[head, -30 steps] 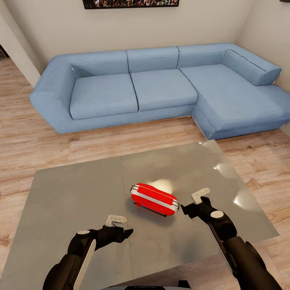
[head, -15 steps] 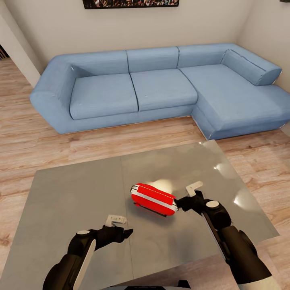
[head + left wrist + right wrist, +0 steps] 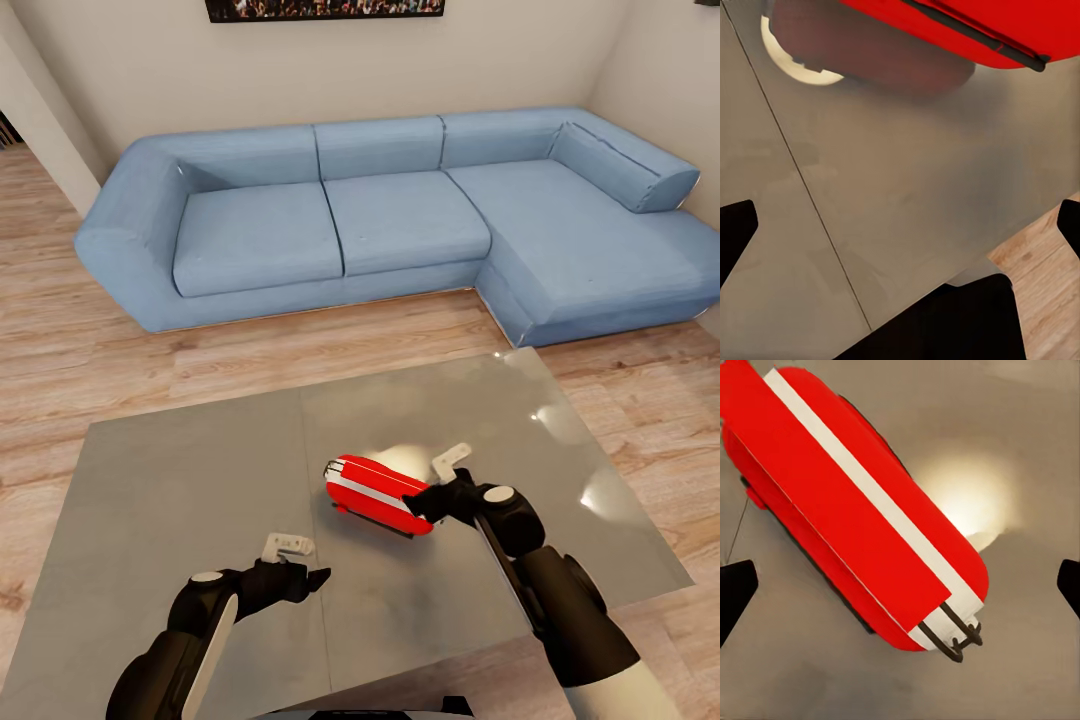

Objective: Turn on the radio receiver that's on the table in the living room.

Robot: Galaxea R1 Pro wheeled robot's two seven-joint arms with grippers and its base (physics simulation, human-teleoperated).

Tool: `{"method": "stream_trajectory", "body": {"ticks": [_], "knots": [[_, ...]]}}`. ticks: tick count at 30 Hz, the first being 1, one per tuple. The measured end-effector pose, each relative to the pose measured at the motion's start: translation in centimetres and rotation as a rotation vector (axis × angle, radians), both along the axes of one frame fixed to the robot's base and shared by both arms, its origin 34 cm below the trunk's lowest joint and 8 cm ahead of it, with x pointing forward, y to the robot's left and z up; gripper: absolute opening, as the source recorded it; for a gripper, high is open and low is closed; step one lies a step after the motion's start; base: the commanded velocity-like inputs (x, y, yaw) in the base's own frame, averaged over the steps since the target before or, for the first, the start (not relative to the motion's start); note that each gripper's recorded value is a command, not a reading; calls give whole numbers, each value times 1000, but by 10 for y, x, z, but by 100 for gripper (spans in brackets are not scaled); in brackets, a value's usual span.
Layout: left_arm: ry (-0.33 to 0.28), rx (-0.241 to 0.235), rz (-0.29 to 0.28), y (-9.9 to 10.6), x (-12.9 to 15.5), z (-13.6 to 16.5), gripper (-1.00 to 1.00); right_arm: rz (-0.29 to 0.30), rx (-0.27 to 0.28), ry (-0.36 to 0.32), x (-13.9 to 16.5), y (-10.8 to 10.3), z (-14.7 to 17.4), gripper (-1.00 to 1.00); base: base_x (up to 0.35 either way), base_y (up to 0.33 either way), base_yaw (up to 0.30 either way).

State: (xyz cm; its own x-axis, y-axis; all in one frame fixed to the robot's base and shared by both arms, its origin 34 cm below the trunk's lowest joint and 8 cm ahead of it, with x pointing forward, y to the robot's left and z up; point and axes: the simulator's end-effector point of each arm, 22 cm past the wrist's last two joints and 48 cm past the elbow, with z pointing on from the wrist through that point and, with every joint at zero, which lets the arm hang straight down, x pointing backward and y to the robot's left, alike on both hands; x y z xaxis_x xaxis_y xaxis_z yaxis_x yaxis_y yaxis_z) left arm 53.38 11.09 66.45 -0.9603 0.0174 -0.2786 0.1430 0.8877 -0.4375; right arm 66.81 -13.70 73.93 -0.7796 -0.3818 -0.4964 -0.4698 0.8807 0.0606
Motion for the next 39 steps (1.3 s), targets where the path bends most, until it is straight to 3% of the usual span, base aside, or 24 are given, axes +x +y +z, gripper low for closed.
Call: {"method": "stream_trajectory", "body": {"ticks": [4,6,35,39], "knots": [[-2,-2,0,0,0,1,100,41,60,20,-6,15,3,100,0,0,0],[-3,-2,-1,0,1,1,100,44,64,19,-6,16,3,100,0,0,0],[-3,-3,-1,0,1,1,100,44,71,40,-11,27,-3,100,0,0,0],[-3,-2,-1,0,1,1,100,54,42,39,-8,35,-7,100,0,0,0]]}}
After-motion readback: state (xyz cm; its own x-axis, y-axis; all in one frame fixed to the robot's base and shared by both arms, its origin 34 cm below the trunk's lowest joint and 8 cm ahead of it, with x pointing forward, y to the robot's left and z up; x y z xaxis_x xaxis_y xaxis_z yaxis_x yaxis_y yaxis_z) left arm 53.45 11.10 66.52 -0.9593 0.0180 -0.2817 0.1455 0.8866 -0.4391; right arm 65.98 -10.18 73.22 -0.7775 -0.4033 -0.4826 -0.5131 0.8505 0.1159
